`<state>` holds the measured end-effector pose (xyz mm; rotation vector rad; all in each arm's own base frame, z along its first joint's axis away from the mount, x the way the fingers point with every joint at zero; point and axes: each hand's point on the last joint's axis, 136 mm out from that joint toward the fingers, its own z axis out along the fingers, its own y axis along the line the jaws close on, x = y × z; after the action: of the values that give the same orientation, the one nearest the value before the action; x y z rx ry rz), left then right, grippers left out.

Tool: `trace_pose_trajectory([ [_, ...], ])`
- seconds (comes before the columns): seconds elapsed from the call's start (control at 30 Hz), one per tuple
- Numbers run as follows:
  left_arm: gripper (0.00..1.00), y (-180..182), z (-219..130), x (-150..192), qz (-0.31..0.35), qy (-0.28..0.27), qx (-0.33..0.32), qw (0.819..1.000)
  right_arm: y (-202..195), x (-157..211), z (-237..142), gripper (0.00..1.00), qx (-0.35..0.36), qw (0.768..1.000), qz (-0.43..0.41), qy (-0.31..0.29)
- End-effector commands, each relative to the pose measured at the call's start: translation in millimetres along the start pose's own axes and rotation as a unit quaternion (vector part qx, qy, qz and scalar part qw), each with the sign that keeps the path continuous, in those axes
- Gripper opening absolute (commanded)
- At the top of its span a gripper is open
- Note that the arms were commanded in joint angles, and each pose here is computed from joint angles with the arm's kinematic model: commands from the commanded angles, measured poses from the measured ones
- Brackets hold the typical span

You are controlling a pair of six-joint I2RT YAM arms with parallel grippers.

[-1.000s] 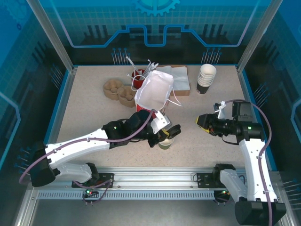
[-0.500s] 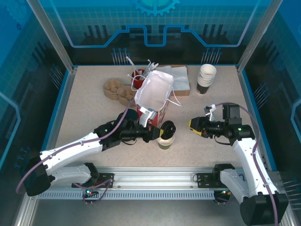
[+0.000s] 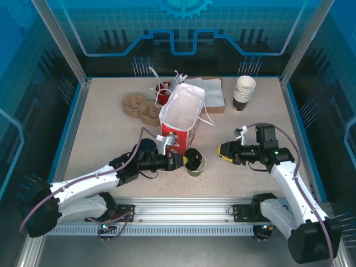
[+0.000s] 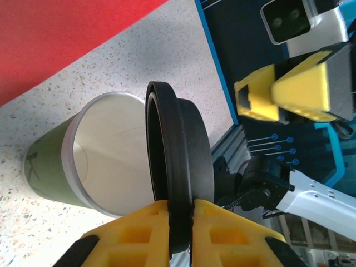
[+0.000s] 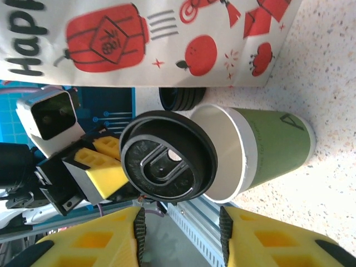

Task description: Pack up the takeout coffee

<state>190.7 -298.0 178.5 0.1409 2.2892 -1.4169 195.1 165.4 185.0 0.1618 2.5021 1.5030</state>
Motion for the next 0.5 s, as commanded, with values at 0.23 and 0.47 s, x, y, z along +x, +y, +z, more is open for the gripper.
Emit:
trace_pose_trajectory([
  [0.23,0.16,1,8,-9,-0.056,-0.016,0.033,0.998,0,5,19,0.43,-0.008,0.999,-0.014,0.031],
  [0.47,0.16,9,17,-6,-0.073,-0.008,0.03,0.997,-4,3,26,0.51,-0.01,0.999,-0.014,0.038],
])
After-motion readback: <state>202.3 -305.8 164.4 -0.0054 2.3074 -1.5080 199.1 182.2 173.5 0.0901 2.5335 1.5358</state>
